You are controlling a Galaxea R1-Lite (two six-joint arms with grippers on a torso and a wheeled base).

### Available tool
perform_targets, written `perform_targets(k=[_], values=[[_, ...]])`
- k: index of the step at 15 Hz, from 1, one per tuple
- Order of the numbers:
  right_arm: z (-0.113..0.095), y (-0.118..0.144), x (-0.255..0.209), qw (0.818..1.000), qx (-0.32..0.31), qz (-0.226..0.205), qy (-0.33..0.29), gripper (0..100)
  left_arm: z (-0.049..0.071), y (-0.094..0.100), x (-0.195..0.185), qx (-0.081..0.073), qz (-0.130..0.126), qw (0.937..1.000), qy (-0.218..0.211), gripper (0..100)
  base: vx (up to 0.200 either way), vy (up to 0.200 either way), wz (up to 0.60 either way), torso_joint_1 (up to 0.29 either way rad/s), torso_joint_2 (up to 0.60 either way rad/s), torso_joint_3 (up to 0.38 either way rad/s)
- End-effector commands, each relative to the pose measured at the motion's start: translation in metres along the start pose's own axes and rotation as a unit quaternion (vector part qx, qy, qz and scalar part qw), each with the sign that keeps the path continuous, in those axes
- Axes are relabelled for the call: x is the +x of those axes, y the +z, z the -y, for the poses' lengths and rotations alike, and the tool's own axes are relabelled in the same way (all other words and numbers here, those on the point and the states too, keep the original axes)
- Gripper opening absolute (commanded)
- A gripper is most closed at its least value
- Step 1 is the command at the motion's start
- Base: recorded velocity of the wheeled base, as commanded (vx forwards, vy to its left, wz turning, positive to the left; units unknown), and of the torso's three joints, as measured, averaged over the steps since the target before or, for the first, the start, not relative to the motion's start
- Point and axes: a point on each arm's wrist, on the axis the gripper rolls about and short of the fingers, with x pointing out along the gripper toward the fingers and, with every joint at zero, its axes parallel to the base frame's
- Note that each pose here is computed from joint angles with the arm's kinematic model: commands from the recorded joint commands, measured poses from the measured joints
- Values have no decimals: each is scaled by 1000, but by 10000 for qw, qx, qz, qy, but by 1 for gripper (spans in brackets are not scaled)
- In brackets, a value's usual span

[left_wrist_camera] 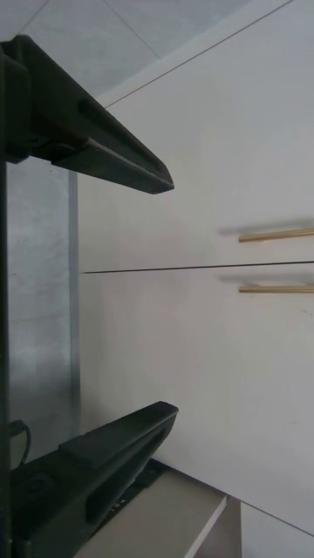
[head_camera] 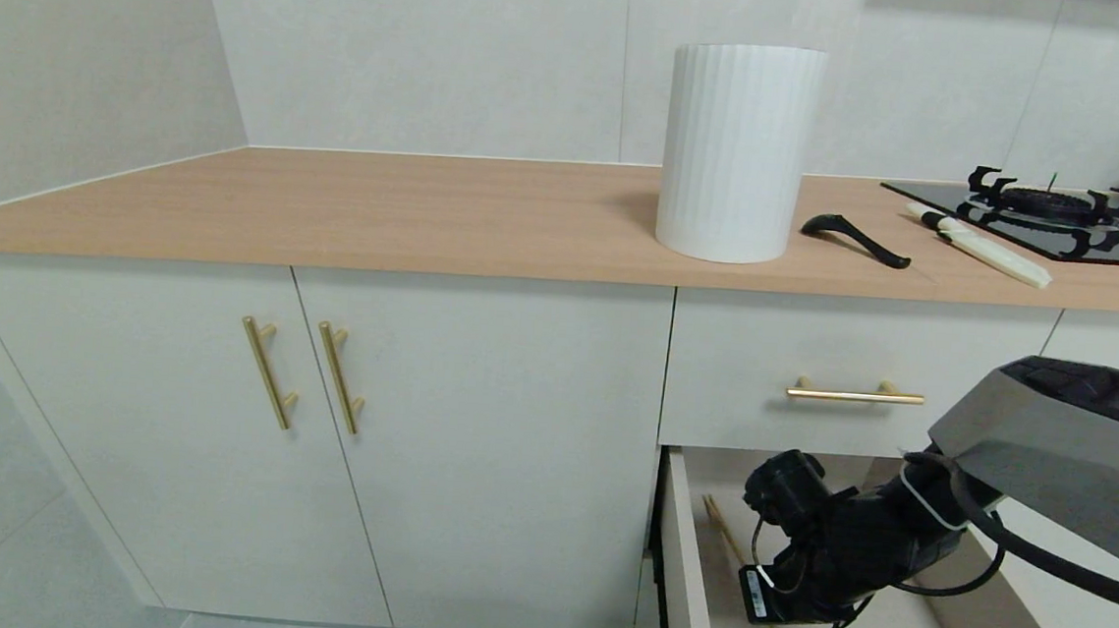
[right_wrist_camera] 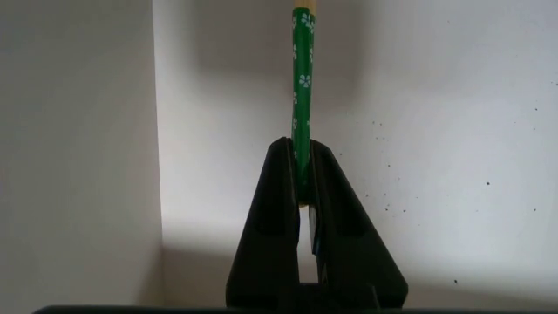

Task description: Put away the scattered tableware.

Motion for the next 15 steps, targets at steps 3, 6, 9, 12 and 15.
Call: perform_targets(k=[3, 6, 9, 12, 15], values=[[0, 1, -3, 10000, 1, 31, 12, 0, 0, 0, 0, -1, -2, 10000, -4, 100, 0, 0, 0, 0, 0, 0], [0, 1, -4, 10000, 9, 39, 15, 100, 0, 0, 0, -1, -2, 10000, -4, 100, 0, 0, 0, 0, 0, 0], [0, 1, -8, 10000, 3, 67, 25, 100, 0, 0, 0, -1, -2, 10000, 4, 100, 0, 0, 0, 0, 0, 0], [2, 1, -40, 9993, 14, 358, 123, 100, 0, 0, 0, -1, -2, 10000, 4, 100, 0, 0, 0, 0, 0, 0], [20, 10, -119, 9898, 124, 1376, 360, 100, 0, 0, 0, -1, -2, 10000, -4, 100, 0, 0, 0, 0, 0, 0]])
